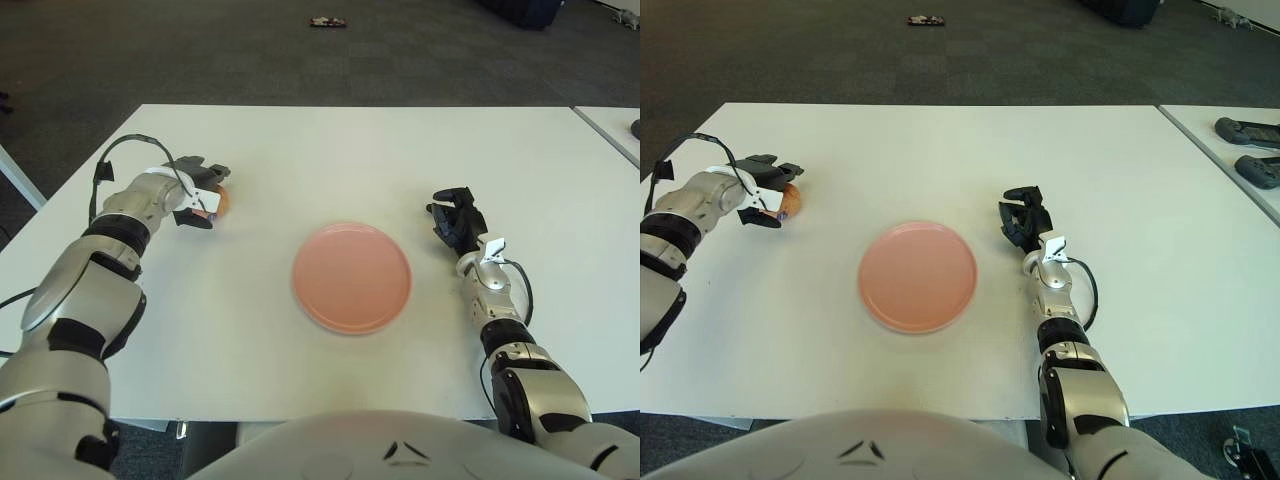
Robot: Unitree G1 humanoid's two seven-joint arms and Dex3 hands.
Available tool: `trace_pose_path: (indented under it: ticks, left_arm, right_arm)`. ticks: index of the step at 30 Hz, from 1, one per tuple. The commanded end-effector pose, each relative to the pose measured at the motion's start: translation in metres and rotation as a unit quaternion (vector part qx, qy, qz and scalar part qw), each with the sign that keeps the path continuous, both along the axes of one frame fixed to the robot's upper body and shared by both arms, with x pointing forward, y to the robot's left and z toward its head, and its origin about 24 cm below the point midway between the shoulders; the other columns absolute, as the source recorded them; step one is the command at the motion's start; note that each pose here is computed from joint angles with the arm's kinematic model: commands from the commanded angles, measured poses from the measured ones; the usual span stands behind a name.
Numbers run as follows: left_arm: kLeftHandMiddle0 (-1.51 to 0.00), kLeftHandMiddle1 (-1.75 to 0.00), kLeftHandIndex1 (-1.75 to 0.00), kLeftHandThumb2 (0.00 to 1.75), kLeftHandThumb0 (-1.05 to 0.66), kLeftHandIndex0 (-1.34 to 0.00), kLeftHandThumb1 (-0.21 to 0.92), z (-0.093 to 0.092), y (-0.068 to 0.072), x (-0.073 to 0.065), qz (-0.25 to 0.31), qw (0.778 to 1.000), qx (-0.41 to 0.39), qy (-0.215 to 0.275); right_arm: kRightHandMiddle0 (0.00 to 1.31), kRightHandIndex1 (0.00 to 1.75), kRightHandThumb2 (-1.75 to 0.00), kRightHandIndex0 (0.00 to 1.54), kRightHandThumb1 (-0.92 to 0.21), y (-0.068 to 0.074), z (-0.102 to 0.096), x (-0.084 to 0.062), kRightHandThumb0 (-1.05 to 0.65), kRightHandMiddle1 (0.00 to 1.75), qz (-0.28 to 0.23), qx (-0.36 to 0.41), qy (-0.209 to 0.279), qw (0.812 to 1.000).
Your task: Put the apple into the plate.
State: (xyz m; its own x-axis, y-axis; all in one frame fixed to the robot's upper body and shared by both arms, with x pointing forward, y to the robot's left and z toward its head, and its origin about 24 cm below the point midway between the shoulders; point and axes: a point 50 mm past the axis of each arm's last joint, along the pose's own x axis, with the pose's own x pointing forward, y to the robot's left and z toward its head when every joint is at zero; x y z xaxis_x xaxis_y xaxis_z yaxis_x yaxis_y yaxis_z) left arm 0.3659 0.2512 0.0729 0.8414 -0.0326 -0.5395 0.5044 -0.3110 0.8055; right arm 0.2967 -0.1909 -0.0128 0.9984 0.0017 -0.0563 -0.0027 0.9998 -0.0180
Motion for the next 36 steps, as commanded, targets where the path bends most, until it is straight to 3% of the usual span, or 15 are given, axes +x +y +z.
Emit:
trace_pose_path:
  ticks: [1,3,13,17,20,21,24,32,36]
  left_arm:
    - [0.0,0.0,-0.22,0.92,-0.53,0.0,0.31,0.001,-0.002,0.0,-0.007,1.0,0.019,0.008]
    - [0.0,0.0,-0.21,0.9,-0.53,0.0,0.31,0.009,-0.006,0.006,-0.013,1.0,0.027,0.005]
    - [0.0,0.0,-0.24,0.89,-0.51,0.0,0.24,0.008,-0.005,0.004,-0.033,0.999,0.023,0.009]
    - [0.0,0.0,-0.3,0.88,-0.59,0.0,0.24,0.007,-0.005,0.004,-0.036,0.999,0.02,0.013]
    - [0.0,0.0,-0.29,0.93,-0.58,0.0,0.25,0.009,-0.007,0.007,0.015,0.998,-0.061,0.005]
    - [-0.01,0.0,-0.23,0.97,-0.55,0.0,0.3,-0.002,-0.005,0.002,0.012,0.999,-0.044,-0.007]
    - [-0.01,0.0,-0.31,0.93,-0.58,0.0,0.31,-0.019,0.001,-0.008,-0.004,1.0,-0.011,-0.024]
    - [0.0,0.0,-0.35,0.81,-0.66,0.0,0.35,0.014,-0.008,0.009,-0.027,0.999,0.029,-0.002]
    - [0.0,0.0,-0.37,0.79,-0.66,0.0,0.35,0.014,-0.008,0.008,-0.026,0.999,0.035,0.013]
  right_arm:
    - [0.25,1.23,-0.47,0.34,-0.92,0.0,-0.031,-0.021,-0.35,1.69,-0.006,0.005,0.077,0.997]
    - [0.25,1.23,-0.47,0.34,-0.92,0.0,-0.031,-0.021,-0.35,1.69,-0.006,0.005,0.077,0.997]
    - [0.25,1.23,-0.47,0.34,-0.92,0.0,-0.031,-0.022,-0.35,1.69,-0.006,0.005,0.077,0.997]
    - [0.25,1.23,-0.47,0.34,-0.92,0.0,-0.031,-0.022,-0.35,1.69,-0.006,0.005,0.077,0.997]
    - [0.25,1.23,-0.47,0.34,-0.92,0.0,-0.031,-0.022,-0.35,1.69,-0.006,0.005,0.077,0.997]
    - [0.25,1.23,-0.47,0.34,-0.92,0.0,-0.031,-0.022,-0.35,1.69,-0.006,0.005,0.077,0.997]
    - [0.25,1.23,-0.47,0.34,-0.92,0.001,-0.031,-0.022,-0.35,1.69,-0.006,0.005,0.076,0.997]
    - [0.25,1.23,-0.47,0.34,-0.92,0.001,-0.031,-0.022,-0.35,1.69,-0.006,0.005,0.076,0.997]
    - [0.25,1.23,-0.47,0.34,-0.92,0.001,-0.03,-0.022,-0.35,1.69,-0.006,0.005,0.076,0.997]
